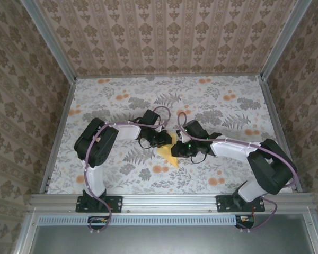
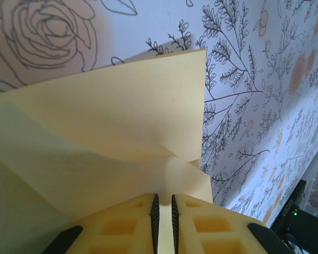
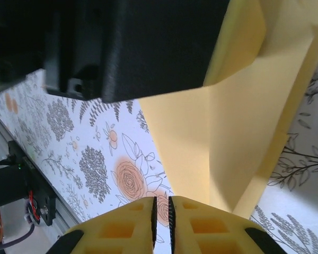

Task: Fold a paper plane with a square sheet of paper (fold left side to right side)
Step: Fourth fold the wing at the center of the table.

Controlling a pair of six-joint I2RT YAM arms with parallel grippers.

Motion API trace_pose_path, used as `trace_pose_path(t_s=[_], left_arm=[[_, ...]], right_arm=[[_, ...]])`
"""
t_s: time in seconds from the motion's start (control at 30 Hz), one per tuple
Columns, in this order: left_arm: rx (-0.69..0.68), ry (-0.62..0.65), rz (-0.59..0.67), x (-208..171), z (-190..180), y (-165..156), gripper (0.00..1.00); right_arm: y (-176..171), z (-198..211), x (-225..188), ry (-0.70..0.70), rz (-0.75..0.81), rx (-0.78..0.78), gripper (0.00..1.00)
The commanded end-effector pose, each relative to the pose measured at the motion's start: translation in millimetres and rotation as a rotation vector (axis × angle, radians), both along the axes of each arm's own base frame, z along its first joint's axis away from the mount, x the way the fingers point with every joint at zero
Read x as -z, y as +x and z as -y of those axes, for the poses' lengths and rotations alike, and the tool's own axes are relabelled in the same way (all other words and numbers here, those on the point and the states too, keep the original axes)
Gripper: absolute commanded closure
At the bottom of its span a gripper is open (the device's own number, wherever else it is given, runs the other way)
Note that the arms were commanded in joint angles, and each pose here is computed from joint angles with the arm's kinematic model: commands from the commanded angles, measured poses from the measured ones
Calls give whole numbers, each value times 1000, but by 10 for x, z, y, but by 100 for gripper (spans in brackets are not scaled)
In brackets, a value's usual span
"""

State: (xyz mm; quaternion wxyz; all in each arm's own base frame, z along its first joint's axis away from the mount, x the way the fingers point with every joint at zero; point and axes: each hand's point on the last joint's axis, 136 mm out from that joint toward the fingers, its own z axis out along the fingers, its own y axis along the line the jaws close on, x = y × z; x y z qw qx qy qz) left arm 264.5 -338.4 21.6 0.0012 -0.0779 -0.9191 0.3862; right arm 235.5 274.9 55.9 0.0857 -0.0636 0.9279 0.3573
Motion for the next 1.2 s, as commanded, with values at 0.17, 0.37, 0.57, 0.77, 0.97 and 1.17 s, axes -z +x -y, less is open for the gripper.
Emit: trace_pose_path(t_s=[0.17,0.37,0.57,0.77,0.97,1.17], left_arm=[[-4,120,-51,290,-208,-185,82],[-4,122,-49,290,-209,-178,82],[-4,123,-50,288,-211,-177,82],[-3,125,-49,287,-210,-170,83],[-4,128,-50,292,-216,-169,82],[-3,129,-52,299,-217,-168,83]], right_arm=[[-61,-68,209,-14,-74,-15,84],[-161,27,352,-82,-112,-29,84],[-251,108,464,-159,-135,-52,83],[-293,159,490,-214,-134,-71,83],[-370,214,529,-261,-149,-100,83],[-468,258,557,-292,-172,-123,82]])
